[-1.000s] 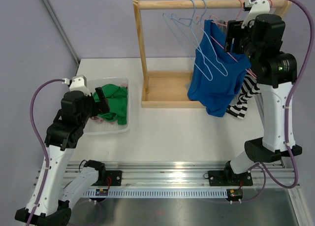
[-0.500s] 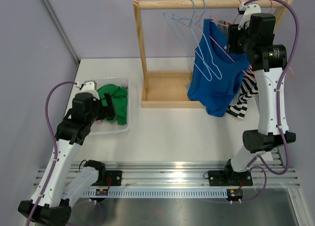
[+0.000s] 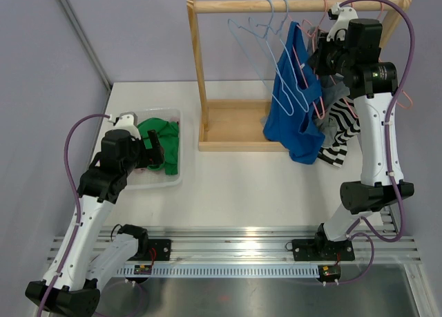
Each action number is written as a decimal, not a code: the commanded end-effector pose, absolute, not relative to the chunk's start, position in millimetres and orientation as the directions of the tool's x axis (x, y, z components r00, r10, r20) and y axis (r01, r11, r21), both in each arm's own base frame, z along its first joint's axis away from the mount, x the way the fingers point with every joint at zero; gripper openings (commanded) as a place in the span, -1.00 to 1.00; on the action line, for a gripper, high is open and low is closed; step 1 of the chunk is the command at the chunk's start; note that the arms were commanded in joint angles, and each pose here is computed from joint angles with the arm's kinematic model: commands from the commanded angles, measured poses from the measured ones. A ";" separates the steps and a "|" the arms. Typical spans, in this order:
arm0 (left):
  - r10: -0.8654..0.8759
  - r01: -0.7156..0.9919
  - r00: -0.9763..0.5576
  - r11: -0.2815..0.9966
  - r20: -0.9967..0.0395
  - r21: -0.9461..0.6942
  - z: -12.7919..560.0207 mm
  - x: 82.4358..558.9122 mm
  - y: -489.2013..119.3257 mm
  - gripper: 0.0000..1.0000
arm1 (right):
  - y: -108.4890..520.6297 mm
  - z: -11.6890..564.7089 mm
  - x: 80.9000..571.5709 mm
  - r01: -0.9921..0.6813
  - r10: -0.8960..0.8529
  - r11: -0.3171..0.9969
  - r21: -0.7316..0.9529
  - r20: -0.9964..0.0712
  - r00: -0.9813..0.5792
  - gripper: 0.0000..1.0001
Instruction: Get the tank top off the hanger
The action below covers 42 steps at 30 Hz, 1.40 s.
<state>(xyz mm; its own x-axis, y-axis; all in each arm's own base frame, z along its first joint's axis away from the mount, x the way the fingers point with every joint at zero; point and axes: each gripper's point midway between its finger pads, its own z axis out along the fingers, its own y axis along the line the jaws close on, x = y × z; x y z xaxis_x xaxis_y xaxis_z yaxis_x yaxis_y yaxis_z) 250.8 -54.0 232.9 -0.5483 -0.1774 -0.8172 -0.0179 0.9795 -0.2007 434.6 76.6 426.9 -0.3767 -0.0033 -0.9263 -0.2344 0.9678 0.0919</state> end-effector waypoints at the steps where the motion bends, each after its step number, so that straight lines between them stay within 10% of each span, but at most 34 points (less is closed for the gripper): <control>1: -0.168 0.030 -0.524 0.976 -0.835 -0.215 239.4 257.7 -62.2 0.98 | 91.9 460.1 427.3 -0.296 0.076 0.940 0.171 -0.949 -0.306 -1.00; 23: -0.167 0.038 -0.518 0.975 -0.839 -0.217 241.2 256.5 -62.9 0.98 | 84.1 520.4 333.8 -0.310 0.144 0.931 0.194 -0.973 -0.179 -1.00; 42: -0.256 0.259 -0.500 0.867 -0.827 -0.425 279.8 243.6 -125.3 0.98 | 130.1 278.2 243.4 -0.325 0.233 0.775 0.542 -0.723 -0.650 -1.00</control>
